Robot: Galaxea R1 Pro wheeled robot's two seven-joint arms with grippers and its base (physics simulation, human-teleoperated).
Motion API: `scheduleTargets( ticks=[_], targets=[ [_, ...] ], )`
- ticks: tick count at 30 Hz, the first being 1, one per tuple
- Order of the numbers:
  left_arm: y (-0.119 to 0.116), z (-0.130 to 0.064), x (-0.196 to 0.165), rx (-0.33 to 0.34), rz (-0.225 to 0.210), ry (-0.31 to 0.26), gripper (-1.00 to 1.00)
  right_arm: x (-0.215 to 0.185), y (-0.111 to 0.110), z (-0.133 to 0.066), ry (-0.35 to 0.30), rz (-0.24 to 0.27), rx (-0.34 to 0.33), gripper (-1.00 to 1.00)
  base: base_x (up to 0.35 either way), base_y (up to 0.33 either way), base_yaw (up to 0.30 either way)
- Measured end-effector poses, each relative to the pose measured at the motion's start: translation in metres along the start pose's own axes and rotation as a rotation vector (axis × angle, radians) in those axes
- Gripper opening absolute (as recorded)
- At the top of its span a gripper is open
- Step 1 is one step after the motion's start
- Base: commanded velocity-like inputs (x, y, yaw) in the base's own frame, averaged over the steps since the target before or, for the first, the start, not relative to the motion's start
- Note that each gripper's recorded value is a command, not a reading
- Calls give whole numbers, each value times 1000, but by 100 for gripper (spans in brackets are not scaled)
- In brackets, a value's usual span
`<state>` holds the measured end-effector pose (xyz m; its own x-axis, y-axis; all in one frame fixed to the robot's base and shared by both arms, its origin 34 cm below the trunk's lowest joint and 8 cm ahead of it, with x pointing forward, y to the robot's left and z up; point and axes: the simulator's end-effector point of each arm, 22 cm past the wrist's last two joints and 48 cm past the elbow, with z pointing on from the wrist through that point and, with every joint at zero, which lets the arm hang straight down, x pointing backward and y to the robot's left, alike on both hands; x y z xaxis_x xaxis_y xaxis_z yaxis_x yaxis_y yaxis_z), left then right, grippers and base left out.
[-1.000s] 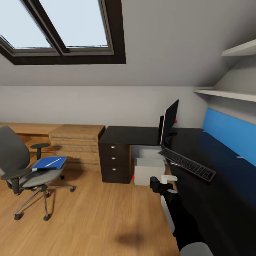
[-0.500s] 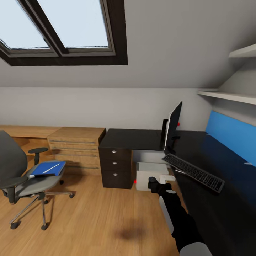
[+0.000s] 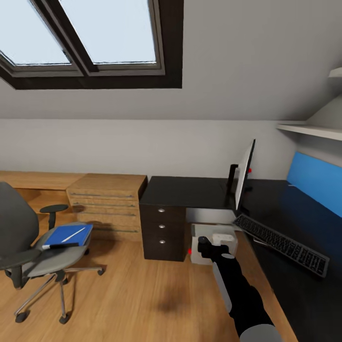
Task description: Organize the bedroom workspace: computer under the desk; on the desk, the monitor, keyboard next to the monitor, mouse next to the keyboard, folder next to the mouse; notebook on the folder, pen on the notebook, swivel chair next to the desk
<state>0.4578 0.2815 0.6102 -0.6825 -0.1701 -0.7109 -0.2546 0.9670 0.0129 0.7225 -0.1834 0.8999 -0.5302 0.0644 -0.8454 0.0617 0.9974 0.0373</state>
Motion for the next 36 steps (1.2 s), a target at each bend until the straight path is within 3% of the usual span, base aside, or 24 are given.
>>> scheduleTargets(
  ticks=[10,18,24,28,29,31,32,33,35,36],
  targets=[
    [0,-9,-12,2,-2,-11,100,-14,4,-11,-20,-6,-5,-100,256,175,30],
    [-1,-9,-13,3,-3,-14,100,-22,40,-17,-68,-88,-58,-100,249,95,232],
    [-7,-9,-15,14,0,-19,100,-24,46,-19,-79,-100,-68,-100,266,9,276],
    [-18,-2,-62,35,-11,-95,100,-23,47,-19,-79,-101,-69,-100,294,1,278],
    [-29,2,-88,49,-16,-71,100,-22,47,-18,-77,-101,-69,-100,322,0,278],
    [-37,2,-125,64,-23,-81,100,-22,47,-18,-76,-102,-68,-100,326,0,278],
    [-54,-4,-146,92,-29,-36,100,-22,46,-18,-76,-102,-68,-100,329,0,278],
    [-62,-14,-194,108,-45,-108,100,-22,46,-18,-77,-103,-68,-100,329,0,278],
    [-73,-29,-231,132,-60,-145,100,-22,46,-18,-76,-103,-67,-100,329,0,278],
    [-88,-45,-262,161,-60,-181,100,-22,46,-18,-77,-104,-66,-100,330,0,278]
  ],
)
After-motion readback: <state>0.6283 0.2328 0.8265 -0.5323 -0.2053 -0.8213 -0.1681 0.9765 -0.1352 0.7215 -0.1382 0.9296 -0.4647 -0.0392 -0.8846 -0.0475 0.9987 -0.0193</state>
